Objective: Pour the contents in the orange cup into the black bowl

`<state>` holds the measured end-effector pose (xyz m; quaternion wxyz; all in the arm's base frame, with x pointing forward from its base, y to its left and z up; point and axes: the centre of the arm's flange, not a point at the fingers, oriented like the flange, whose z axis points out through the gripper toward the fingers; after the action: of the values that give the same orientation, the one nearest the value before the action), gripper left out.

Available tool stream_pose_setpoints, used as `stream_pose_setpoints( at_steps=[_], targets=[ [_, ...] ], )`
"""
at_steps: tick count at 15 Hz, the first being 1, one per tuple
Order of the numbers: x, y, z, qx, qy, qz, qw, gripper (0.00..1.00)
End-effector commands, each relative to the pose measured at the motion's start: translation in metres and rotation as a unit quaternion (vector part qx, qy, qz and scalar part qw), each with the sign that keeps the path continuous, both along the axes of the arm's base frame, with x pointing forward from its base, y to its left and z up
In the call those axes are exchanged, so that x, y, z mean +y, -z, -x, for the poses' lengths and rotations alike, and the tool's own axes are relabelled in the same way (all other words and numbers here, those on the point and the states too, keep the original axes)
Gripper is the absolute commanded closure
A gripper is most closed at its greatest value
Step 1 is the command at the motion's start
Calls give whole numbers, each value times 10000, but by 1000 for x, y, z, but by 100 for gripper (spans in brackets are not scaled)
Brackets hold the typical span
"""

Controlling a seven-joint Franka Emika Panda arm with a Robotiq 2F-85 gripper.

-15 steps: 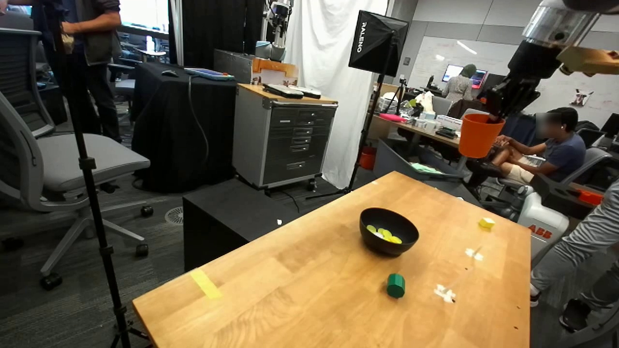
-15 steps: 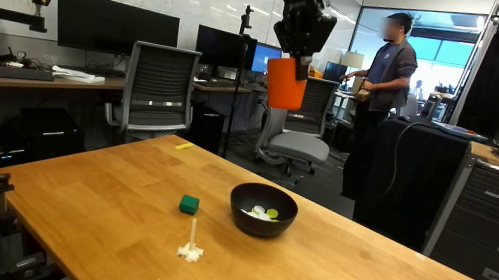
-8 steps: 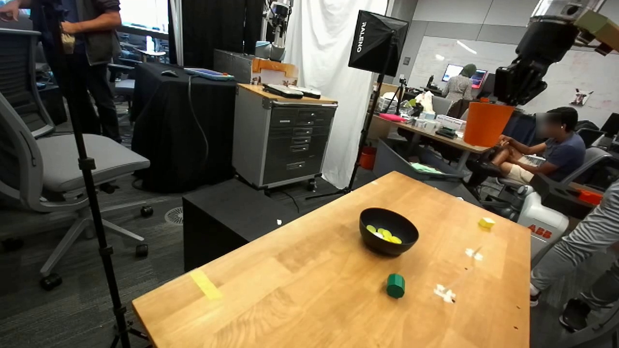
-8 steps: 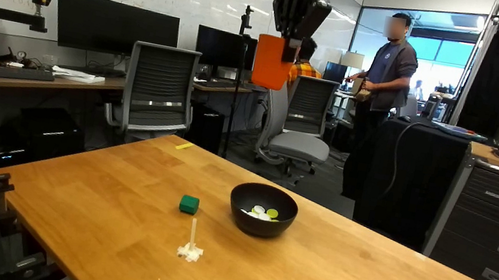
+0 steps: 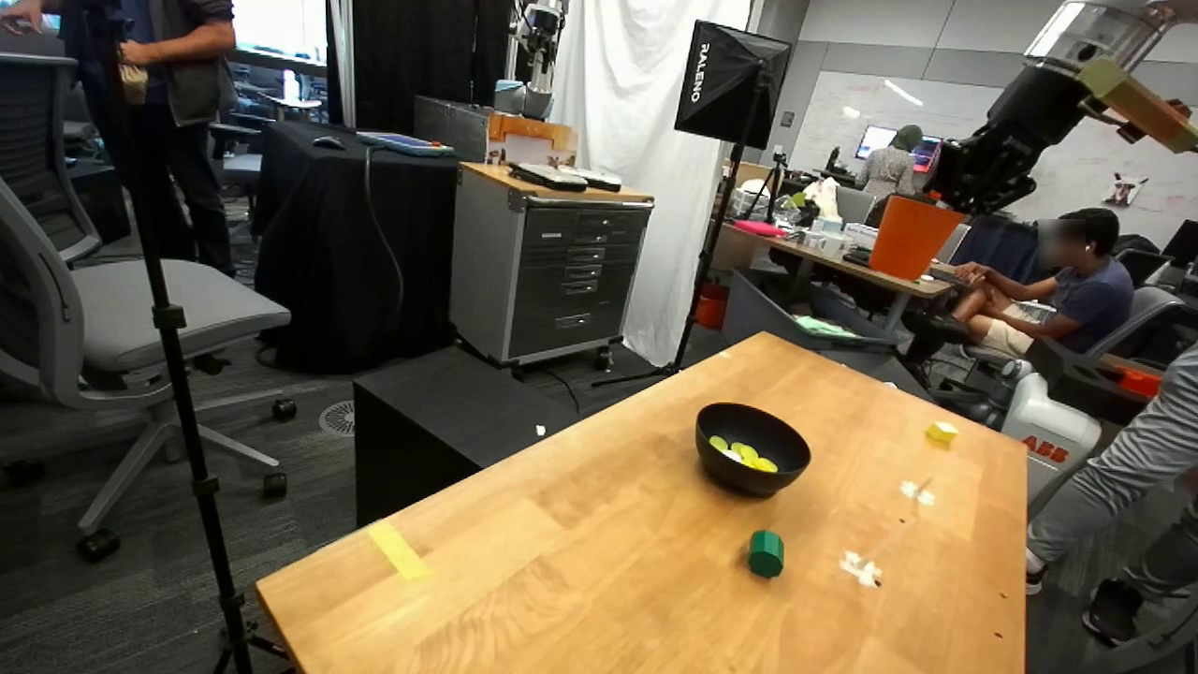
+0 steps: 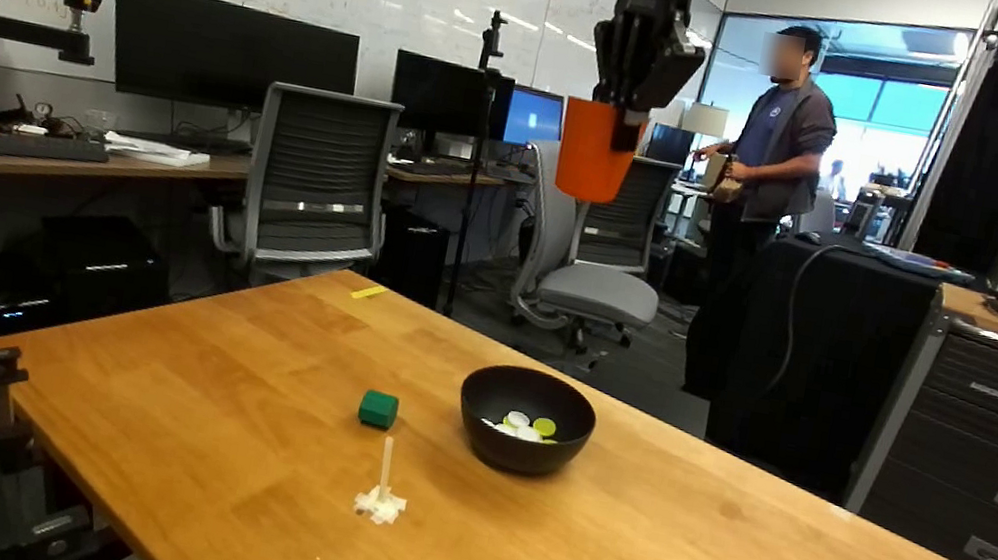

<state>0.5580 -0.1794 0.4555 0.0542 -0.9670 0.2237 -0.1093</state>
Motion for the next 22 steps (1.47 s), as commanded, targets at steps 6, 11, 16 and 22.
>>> stream_pose_setpoints(
  at_steps=[6, 11, 16, 22],
  targets=[
    [-44, 63, -60, -480, 444, -241, 9976, 97],
    [-67, 98, -82, -442, 721, -172, 9963, 96],
    [-87, 115, -102, -503, 835, -92, 9952, 96],
    [-99, 145, -117, -423, 723, 12, 9965, 96]
  ],
)
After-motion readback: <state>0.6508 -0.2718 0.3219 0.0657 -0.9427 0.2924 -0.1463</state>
